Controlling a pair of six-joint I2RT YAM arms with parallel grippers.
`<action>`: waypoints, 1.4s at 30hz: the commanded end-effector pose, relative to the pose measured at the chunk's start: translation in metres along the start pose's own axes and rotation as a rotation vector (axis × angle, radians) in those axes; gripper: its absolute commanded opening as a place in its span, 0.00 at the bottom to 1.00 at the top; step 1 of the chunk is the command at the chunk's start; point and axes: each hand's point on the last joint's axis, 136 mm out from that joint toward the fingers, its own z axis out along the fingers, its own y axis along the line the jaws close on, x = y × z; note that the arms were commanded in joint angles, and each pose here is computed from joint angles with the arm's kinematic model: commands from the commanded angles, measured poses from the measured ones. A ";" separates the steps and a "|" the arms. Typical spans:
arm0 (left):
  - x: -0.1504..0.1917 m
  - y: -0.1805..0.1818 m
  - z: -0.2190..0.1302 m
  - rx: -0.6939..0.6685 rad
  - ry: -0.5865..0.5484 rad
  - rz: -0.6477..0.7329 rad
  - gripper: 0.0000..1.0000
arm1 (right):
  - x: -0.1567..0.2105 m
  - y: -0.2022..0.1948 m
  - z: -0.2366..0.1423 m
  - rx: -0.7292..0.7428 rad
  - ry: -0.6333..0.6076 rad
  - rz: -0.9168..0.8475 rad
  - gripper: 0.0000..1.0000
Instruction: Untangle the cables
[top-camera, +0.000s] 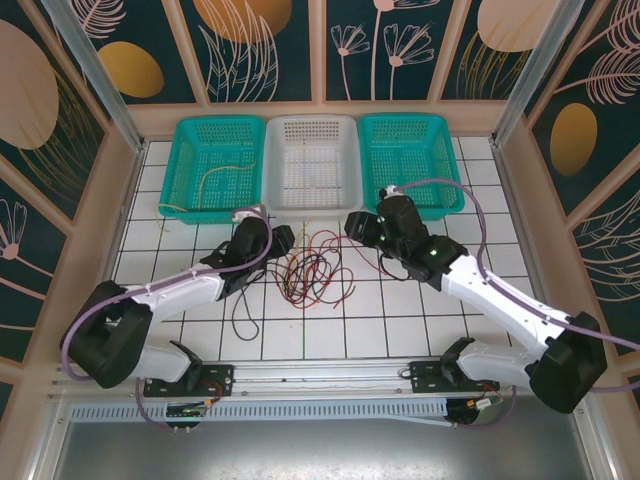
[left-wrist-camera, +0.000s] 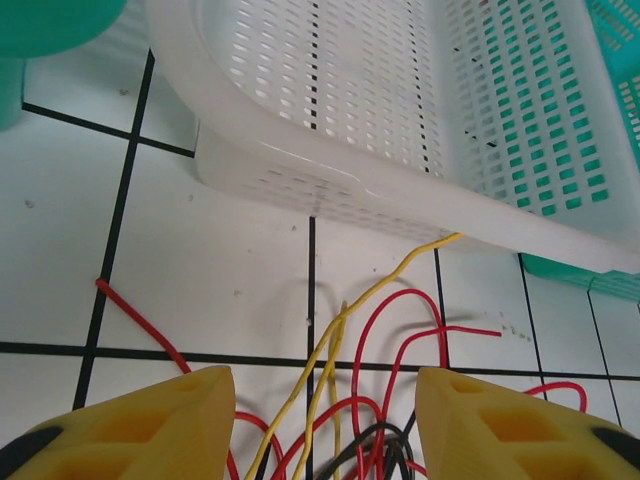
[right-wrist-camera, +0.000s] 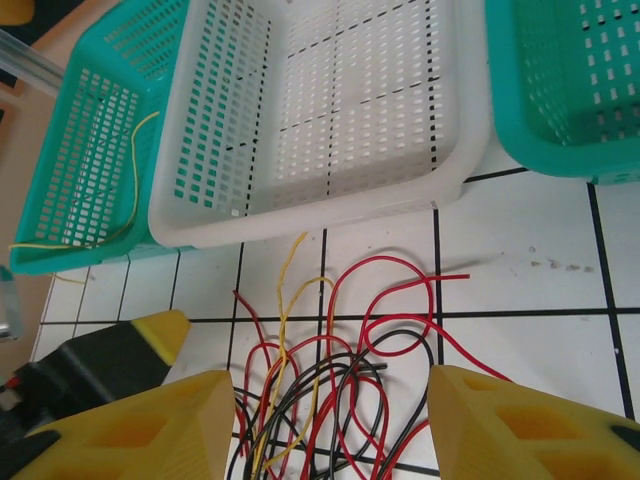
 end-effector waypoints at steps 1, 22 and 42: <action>0.000 -0.016 0.008 0.072 -0.028 0.015 0.50 | 0.001 -0.007 -0.006 0.014 -0.015 0.030 0.54; 0.068 0.005 0.047 -0.056 0.166 0.036 0.24 | -0.011 0.010 -0.023 -0.016 -0.045 -0.004 0.52; 0.015 -0.062 -0.051 0.262 0.041 -0.024 0.00 | 0.015 0.072 -0.003 -0.209 0.061 -0.094 0.58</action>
